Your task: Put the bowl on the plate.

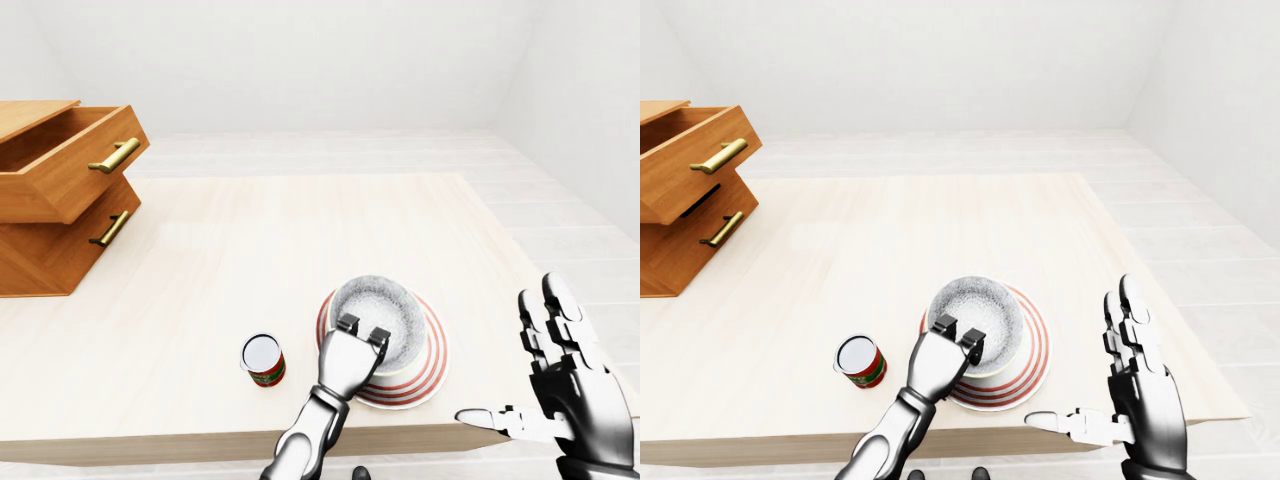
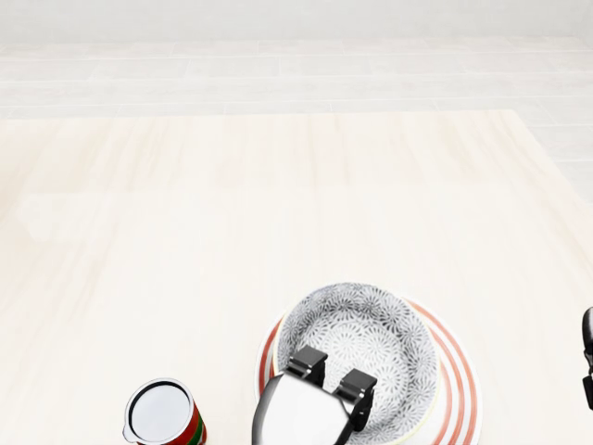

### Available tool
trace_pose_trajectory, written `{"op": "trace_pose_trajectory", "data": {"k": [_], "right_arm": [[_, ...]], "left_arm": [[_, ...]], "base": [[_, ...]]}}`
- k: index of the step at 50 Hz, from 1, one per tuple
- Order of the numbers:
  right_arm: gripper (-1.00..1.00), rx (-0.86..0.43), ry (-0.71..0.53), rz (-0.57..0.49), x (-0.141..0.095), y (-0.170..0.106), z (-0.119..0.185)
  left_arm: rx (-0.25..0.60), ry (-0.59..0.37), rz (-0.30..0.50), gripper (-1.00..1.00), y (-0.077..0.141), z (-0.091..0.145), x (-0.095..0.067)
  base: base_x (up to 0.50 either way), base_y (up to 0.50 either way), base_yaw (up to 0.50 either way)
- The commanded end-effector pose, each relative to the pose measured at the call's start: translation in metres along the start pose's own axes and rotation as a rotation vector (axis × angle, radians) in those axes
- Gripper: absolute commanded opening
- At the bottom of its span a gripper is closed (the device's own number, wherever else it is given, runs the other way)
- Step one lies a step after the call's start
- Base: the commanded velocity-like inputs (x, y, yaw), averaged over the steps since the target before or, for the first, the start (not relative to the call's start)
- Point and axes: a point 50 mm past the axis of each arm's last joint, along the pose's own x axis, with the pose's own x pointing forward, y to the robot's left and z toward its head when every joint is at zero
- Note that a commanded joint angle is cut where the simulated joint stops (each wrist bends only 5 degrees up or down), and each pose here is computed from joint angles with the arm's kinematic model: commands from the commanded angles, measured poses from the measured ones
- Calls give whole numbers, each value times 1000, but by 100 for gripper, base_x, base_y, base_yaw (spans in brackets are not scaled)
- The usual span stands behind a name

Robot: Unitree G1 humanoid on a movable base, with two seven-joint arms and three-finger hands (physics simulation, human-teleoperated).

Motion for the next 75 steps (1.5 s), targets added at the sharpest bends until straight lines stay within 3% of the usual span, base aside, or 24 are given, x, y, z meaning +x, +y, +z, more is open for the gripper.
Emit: {"op": "trace_pose_trajectory", "data": {"k": [1,40,52,60,75], "right_arm": [[100,-5,-1,1,0,0,2],[100,-1,1,0,1,0,0],[100,1,2,-1,1,-1,-1],[100,0,7,1,2,0,-3],[100,1,6,2,2,1,-2]], "left_arm": [[2,-3,44,-100,3,1,0],[7,-18,17,-100,-4,4,-2],[9,-19,7,-21,-6,5,-3],[5,-16,12,-11,-5,5,-3],[9,-15,10,27,-5,3,-2]], "base": [[0,0,0],[0,0,0],[0,0,0],[0,0,0],[0,0,0]]}}
